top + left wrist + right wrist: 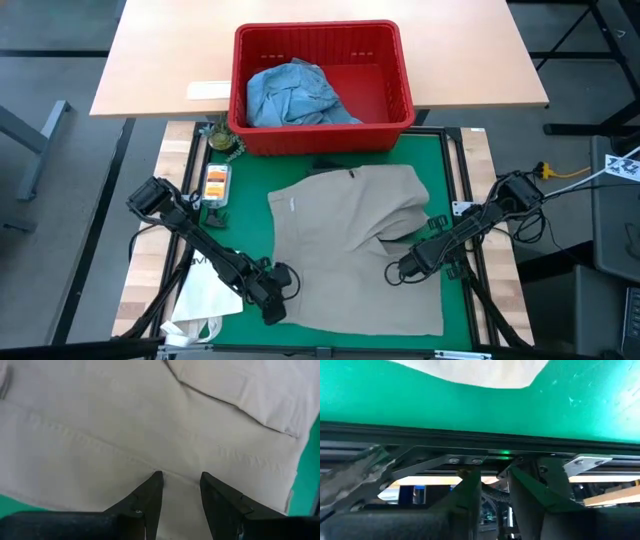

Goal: Fold Laundry from Bin
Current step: Fold the gray shorts

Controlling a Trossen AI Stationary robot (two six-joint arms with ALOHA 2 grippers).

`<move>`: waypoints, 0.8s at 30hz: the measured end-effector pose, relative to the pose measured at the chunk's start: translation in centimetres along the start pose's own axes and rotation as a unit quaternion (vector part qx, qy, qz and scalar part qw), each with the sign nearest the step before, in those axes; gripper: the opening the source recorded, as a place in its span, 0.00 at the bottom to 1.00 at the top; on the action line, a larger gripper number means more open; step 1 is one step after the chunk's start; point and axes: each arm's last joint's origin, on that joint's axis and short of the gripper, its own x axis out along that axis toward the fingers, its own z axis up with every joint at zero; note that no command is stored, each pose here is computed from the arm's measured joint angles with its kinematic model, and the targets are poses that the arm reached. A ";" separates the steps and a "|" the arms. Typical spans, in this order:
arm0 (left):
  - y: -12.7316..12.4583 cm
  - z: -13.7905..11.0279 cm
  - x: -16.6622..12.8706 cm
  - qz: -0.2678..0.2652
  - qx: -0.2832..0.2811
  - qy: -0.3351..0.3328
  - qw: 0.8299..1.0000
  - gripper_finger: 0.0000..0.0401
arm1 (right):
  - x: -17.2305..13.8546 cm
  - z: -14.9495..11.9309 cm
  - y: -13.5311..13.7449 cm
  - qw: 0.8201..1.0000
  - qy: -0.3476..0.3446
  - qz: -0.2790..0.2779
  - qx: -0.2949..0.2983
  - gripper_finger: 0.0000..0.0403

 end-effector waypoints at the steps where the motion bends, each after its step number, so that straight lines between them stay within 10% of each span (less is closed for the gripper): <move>1: -0.2 0.1 -0.2 -0.005 0.009 0.002 1.000 0.32 | -0.2 0.0 0.0 1.000 -0.003 0.000 -0.009 0.24; 14: -2.8 3.7 -2.7 -0.058 0.080 -0.048 0.994 0.32 | -5.1 -3.0 -0.4 0.985 -0.154 -0.071 -0.037 0.24; 24: -0.5 8.4 -2.8 -0.010 0.098 -0.110 0.989 0.32 | -6.8 -5.2 -2.3 0.930 -0.315 -0.180 0.061 0.24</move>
